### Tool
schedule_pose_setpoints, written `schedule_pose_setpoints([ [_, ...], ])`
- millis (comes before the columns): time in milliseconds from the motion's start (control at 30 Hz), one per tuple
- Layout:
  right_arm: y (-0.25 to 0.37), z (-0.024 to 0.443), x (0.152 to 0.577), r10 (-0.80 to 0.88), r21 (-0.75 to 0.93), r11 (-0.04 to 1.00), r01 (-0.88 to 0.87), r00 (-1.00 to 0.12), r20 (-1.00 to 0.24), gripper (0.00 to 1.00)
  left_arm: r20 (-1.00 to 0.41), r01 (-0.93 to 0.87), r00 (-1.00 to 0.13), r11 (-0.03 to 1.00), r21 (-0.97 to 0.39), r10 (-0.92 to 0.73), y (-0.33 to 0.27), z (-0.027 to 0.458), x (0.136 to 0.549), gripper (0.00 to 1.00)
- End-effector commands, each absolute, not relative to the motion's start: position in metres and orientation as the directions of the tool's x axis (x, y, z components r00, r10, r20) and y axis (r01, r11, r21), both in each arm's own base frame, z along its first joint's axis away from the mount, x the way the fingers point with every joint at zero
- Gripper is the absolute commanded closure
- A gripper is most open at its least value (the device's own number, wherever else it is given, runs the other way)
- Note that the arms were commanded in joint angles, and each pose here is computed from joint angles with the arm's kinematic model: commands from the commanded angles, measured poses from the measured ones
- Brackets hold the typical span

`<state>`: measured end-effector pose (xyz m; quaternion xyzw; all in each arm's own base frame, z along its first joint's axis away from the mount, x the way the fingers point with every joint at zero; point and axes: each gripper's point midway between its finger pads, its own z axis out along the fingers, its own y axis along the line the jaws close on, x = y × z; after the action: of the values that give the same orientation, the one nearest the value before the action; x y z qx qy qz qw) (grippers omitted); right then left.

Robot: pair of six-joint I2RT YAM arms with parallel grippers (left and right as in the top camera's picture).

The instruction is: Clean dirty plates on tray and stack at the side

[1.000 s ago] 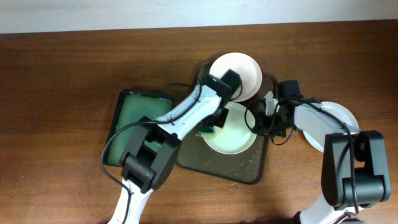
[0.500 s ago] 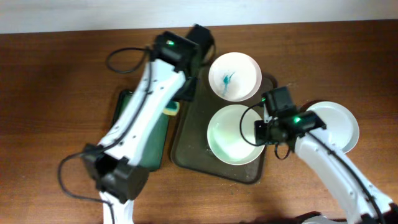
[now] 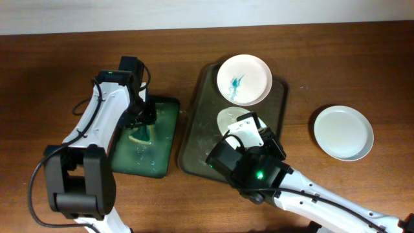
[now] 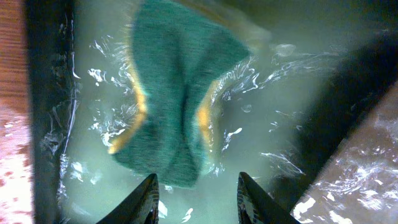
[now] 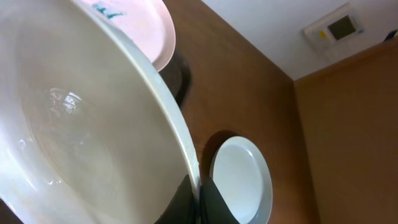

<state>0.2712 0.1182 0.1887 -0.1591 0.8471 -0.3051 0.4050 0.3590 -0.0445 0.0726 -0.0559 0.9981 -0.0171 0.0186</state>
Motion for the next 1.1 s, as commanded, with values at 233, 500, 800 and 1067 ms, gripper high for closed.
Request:
schedule_pose_setpoints([
  [233, 0.116, 0.208, 0.272, -0.524, -0.663, 0.748, 0.037, -0.58, -0.624, 0.96, -0.401, 0.038, -0.914, 0.969, -0.245, -0.066, -0.075, 0.216, 0.339, 0.0],
  [500, 0.116, 0.208, 0.272, -0.525, -0.664, 0.747, 0.036, -0.58, -0.623, 0.96, -0.397, 0.037, -0.915, 0.969, -0.245, -0.066, -0.075, 0.216, 0.337, 0.01],
  [800, 0.116, 0.208, 0.272, -0.524, -0.664, 0.747, 0.037, -0.581, -0.623, 0.96, -0.397, 0.036, -0.915, 0.969, -0.245, -0.066, -0.075, 0.216, 0.337, 0.01],
  [1067, 0.117, 0.207, 0.272, -0.523, -0.661, 0.75, 0.032, -0.584, -0.621, 0.96, -0.397, 0.036, -0.915, 0.969, -0.245, -0.066, -0.075, 0.216, 0.337, 0.01],
])
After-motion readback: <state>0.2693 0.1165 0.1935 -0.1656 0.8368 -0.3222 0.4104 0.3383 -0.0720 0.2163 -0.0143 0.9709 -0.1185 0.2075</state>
